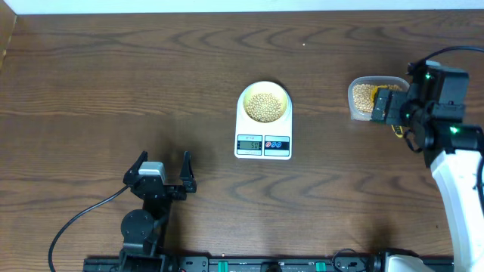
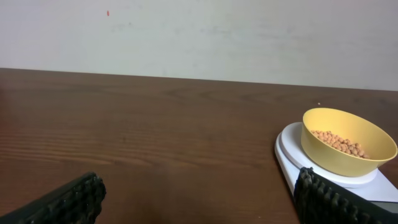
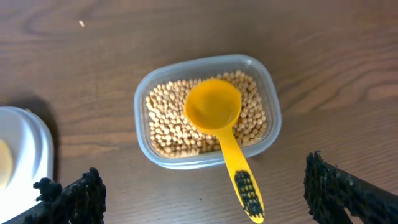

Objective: Scoop item into bowl and weigh 50g on scale

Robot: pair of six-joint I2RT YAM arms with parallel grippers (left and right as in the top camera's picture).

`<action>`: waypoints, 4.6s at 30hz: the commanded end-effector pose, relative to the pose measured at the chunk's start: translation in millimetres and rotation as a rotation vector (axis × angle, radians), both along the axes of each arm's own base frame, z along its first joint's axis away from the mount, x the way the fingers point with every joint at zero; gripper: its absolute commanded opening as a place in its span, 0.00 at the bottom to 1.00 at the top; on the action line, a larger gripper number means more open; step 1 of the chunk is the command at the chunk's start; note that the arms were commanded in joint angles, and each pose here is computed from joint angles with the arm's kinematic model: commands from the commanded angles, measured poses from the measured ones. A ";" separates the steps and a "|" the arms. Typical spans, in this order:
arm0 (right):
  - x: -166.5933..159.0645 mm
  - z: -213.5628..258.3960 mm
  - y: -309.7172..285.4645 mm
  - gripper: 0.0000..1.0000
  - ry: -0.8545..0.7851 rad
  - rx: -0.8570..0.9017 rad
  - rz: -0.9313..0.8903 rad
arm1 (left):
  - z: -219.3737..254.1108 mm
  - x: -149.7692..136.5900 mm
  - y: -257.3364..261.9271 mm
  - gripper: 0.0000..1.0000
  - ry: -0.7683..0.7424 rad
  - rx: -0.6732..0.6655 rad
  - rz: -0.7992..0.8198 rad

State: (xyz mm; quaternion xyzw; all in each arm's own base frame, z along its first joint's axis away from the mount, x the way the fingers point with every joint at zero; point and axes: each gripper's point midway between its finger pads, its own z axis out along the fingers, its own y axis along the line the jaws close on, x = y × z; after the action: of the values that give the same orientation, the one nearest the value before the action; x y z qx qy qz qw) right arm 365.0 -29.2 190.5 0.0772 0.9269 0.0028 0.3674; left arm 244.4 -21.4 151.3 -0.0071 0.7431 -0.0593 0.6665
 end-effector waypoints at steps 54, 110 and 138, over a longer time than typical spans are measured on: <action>-115.6 -9.0 34.7 0.99 -0.840 -0.060 0.065 | -15.0 -1.3 3.1 0.99 0.052 -0.006 0.017; -120.7 -30.9 1.4 0.99 -0.736 -0.212 -0.013 | -15.0 -1.3 3.1 0.99 0.052 -0.006 0.017; -119.6 -30.9 13.1 0.99 -0.740 -0.194 0.033 | -15.0 -1.3 3.1 0.99 0.052 -0.006 0.017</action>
State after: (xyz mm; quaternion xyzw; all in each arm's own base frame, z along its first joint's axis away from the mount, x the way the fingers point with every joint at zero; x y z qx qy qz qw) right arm 245.7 -17.3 159.6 0.0167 0.7292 -0.0583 0.6816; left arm 244.1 -21.3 152.4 -0.0072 0.7436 -0.0591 0.6660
